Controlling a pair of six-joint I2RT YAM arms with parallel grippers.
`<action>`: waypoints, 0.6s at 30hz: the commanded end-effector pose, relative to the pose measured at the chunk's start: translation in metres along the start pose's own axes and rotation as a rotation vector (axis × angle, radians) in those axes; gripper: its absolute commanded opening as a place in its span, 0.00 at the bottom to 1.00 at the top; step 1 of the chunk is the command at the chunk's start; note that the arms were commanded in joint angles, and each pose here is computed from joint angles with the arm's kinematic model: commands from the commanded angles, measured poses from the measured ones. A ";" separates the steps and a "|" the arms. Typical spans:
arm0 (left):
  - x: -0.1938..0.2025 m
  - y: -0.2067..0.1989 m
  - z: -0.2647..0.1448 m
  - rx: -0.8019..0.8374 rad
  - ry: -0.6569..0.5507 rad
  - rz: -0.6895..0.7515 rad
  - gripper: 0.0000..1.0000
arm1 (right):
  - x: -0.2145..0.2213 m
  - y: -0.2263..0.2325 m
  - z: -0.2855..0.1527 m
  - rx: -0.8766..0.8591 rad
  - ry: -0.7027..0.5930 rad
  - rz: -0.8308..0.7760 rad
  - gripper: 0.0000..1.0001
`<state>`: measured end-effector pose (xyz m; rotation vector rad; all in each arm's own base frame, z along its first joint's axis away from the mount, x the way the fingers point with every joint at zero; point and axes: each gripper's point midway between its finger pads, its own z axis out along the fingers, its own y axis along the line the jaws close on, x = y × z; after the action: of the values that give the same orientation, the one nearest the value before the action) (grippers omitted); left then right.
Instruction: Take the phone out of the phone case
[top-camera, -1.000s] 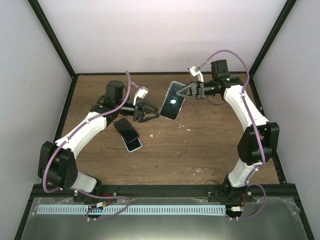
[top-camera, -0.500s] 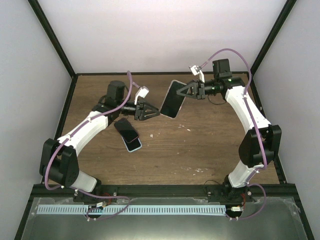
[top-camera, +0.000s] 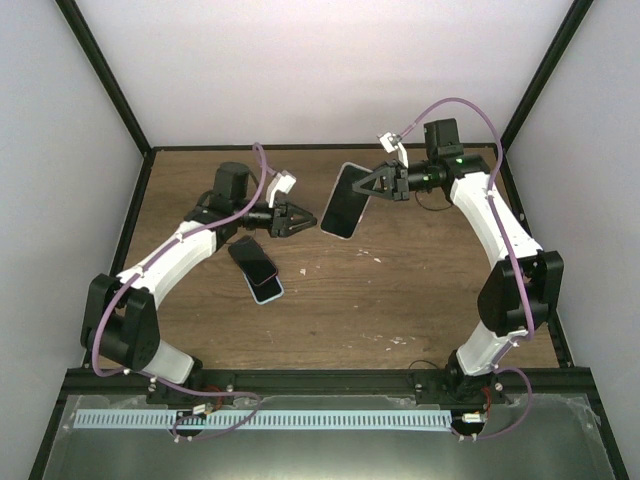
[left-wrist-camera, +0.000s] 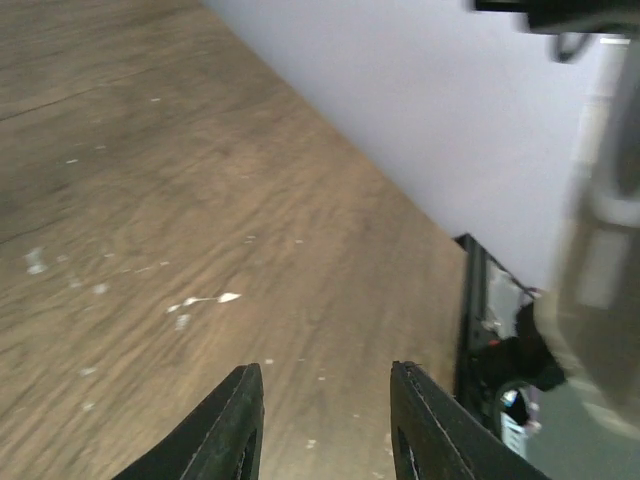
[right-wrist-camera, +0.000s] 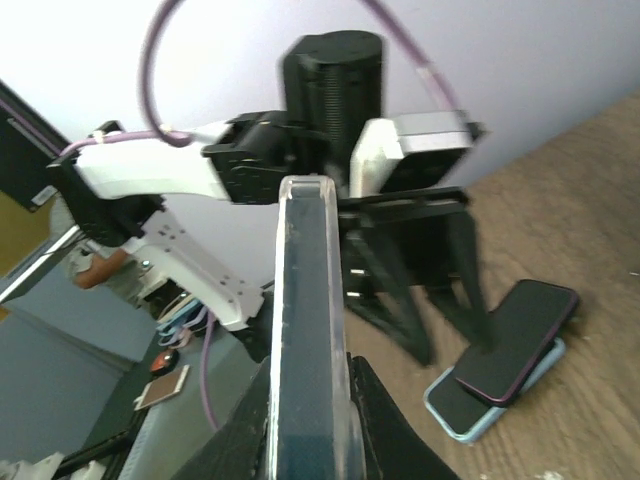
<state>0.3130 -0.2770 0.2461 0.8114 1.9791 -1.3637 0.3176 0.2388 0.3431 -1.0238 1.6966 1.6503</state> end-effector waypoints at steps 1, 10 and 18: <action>-0.001 0.031 0.001 -0.139 -0.001 -0.007 0.37 | -0.015 0.071 0.001 -0.235 -0.032 -0.045 0.01; -0.006 -0.008 -0.036 0.038 -0.055 0.062 0.65 | -0.014 0.053 -0.001 -0.089 -0.020 -0.055 0.01; 0.017 -0.055 -0.054 0.155 -0.047 0.124 0.71 | 0.001 0.042 -0.001 -0.012 -0.041 0.030 0.01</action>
<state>0.2821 -0.2372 0.2756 0.8711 1.8382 -1.3595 0.2852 0.2377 0.3487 -0.9777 1.7136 1.6952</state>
